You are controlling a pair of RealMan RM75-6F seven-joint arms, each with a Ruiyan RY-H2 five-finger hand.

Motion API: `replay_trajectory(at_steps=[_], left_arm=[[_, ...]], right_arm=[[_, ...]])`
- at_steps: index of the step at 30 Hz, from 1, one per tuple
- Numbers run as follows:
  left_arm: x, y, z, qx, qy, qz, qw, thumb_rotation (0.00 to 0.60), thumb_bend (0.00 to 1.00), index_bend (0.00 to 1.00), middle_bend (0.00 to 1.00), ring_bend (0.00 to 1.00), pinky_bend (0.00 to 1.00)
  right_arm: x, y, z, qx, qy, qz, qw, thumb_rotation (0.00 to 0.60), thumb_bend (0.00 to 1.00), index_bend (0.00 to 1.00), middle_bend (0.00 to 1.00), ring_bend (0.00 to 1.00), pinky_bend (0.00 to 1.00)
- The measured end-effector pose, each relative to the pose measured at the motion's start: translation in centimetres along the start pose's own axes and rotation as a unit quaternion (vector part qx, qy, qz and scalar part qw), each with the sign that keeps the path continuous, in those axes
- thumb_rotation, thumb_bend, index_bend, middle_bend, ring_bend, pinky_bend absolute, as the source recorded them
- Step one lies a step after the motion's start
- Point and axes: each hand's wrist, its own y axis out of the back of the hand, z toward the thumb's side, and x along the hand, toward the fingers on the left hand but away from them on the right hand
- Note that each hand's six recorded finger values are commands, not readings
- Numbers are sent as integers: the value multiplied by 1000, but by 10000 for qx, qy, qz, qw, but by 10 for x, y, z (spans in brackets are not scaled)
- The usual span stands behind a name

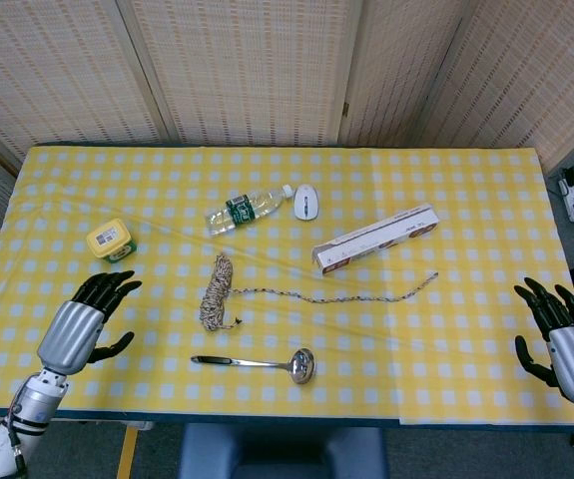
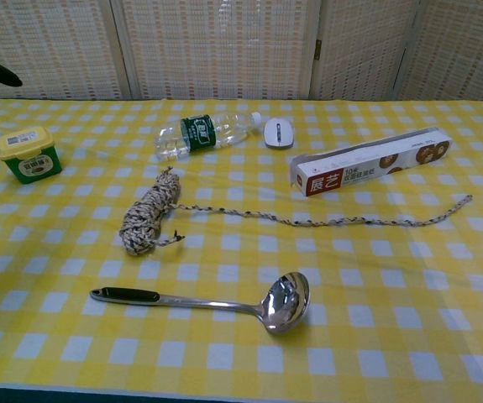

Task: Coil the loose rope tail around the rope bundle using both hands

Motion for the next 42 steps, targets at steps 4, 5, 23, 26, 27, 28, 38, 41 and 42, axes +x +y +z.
replay_trajectory(at_steps=[4,5,23,26,27,28,38,41,42], left_arm=[[37,-13,34,-119,-502,-246,9984,600,317,233,171,172,190],[45,-16,42,-147,-607,-300,9976,600,317,233,172,173,192],[137,-106,123,52,-394,-1344,9901,600,317,168,150,114,150],[145,-124,128,82,-145,-1543,9879,600,317,156,140,103,138],[147,-129,129,133,-72,-1576,9874,600,317,153,140,102,137],[150,-134,129,251,15,-1580,9871,600,317,149,138,101,135],[158,-149,95,1519,743,-1277,9773,600,317,113,105,88,142],[153,-150,77,1574,1030,-1320,9732,600,317,110,103,88,147],[150,-150,71,1581,1087,-1338,9722,600,317,109,103,88,148]], right_arm=[[0,0,0,16,-12,0,10000,600,560,117,70,145,0],[0,0,0,24,-16,-1,10000,600,560,117,70,145,0],[2,3,-6,19,-156,-25,9999,600,559,117,70,143,0],[2,3,-8,15,-172,-21,9998,600,560,117,70,143,0],[3,3,-8,16,-176,-19,9998,600,560,117,70,143,0],[3,3,-9,14,-180,-22,9998,600,560,117,70,143,0],[6,4,-14,-6,-247,-41,9997,600,560,117,70,143,0],[6,3,-13,-12,-233,-37,9997,600,560,117,70,143,0],[6,3,-13,-11,-225,-32,9997,600,559,117,70,143,0]])
